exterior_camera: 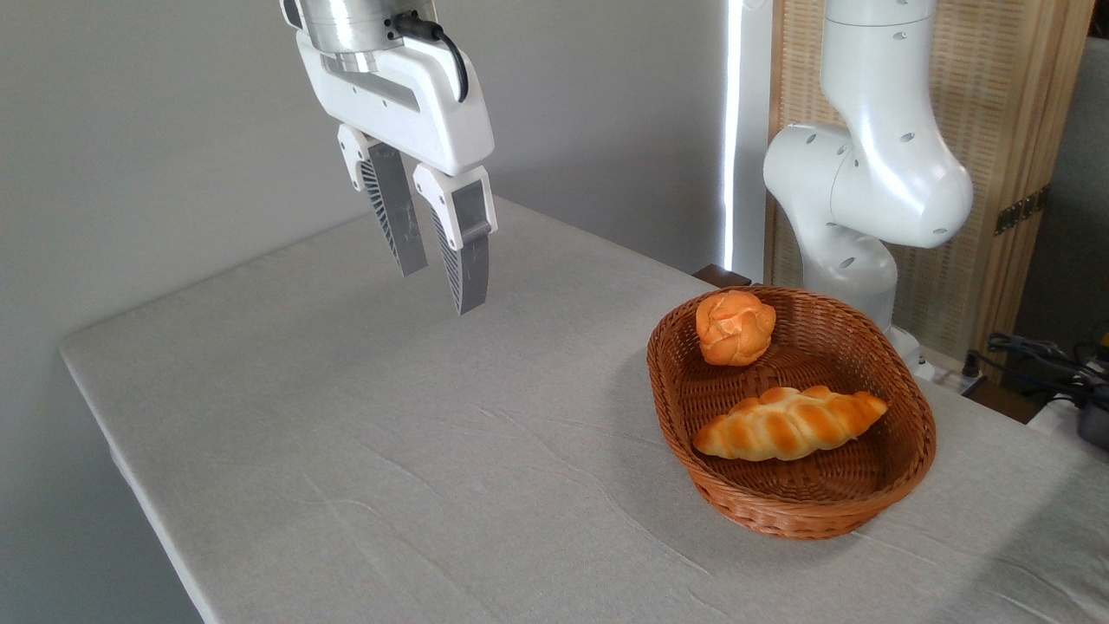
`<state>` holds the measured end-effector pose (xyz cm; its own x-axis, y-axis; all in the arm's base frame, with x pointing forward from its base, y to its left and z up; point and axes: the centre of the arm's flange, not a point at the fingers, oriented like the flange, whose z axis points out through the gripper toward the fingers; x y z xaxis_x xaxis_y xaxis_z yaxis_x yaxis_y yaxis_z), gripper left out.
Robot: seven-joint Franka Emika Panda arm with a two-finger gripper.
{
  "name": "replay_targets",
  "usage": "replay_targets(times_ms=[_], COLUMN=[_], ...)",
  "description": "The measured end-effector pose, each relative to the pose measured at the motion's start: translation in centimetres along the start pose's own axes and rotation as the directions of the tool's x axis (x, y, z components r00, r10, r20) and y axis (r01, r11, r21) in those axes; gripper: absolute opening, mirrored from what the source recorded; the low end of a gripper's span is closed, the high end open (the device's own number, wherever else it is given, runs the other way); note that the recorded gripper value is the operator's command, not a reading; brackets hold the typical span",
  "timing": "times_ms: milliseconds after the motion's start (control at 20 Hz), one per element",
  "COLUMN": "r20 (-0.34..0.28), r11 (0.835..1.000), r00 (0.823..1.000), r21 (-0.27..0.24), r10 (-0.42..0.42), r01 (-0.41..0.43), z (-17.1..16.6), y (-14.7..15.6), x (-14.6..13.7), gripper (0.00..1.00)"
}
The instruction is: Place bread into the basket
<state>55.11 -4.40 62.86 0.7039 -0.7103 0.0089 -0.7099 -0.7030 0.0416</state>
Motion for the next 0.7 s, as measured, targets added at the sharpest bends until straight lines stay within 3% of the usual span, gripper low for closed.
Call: replay_targets(times_ms=[700], r20=[-0.005], r11=[1.000], r00=[1.000], r21=[0.006], r10=[-0.012], r01=[0.012], z=[-0.12], y=[-0.09], x=[0.05], gripper=[1.00])
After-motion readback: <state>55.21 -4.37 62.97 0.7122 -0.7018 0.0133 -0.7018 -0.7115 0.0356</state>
